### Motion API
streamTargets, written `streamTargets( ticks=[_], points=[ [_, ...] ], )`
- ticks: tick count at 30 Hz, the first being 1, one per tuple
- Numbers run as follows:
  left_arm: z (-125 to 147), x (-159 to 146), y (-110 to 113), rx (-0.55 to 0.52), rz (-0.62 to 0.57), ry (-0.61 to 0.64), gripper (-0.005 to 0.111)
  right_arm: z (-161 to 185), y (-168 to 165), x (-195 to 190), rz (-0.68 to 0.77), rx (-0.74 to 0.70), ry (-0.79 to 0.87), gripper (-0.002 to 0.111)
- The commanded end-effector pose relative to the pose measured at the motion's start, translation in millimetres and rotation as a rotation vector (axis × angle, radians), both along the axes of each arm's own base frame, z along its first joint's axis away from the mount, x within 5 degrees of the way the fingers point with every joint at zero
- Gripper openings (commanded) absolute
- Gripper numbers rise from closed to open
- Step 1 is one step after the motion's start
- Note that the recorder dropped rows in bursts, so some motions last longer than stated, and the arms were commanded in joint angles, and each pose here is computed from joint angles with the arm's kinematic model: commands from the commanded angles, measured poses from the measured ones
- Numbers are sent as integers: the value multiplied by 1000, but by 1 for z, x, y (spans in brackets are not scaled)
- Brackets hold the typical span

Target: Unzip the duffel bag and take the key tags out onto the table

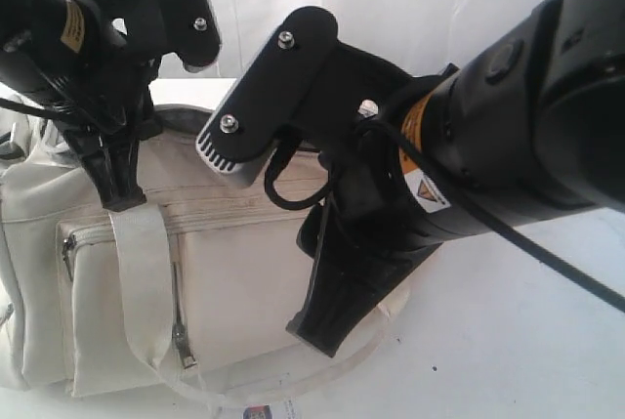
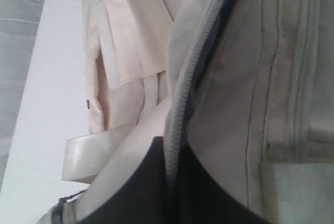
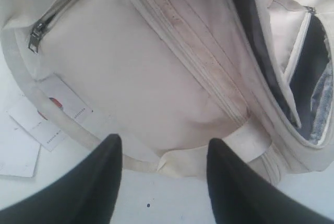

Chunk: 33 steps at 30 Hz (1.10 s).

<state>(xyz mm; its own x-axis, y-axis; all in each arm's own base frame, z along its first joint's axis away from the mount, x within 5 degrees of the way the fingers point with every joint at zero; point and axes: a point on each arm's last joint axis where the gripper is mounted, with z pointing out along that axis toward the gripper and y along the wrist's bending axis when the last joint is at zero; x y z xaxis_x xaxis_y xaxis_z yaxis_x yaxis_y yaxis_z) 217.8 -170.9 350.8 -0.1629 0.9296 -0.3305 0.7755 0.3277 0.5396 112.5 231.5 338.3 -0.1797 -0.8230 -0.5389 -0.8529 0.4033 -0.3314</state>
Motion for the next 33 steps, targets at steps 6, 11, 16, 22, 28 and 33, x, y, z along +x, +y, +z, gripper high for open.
streamTargets(
  ticks=[6, 11, 16, 22, 28, 33],
  points=[
    [0, -22, -8, -98, -120, 224, 4, 1, -2, 0, 0, 3, -9, 47],
    [-3, -26, -15, -113, -208, 269, 27, 1, -2, 0, 0, 3, -9, 47],
    [-12, -21, -19, -90, -205, 298, 40, 1, -2, 0, -1, 4, -5, 47],
    [-17, -15, -20, -48, -202, 276, 14, 1, -2, 0, -1, 4, -5, 47],
    [-14, -13, -24, -100, -203, 236, 0, 1, -2, 0, 0, 6, -5, 47],
    [-13, -14, -27, -143, -204, 254, 6, 1, -2, 0, 0, 6, -5, 47]
  ],
)
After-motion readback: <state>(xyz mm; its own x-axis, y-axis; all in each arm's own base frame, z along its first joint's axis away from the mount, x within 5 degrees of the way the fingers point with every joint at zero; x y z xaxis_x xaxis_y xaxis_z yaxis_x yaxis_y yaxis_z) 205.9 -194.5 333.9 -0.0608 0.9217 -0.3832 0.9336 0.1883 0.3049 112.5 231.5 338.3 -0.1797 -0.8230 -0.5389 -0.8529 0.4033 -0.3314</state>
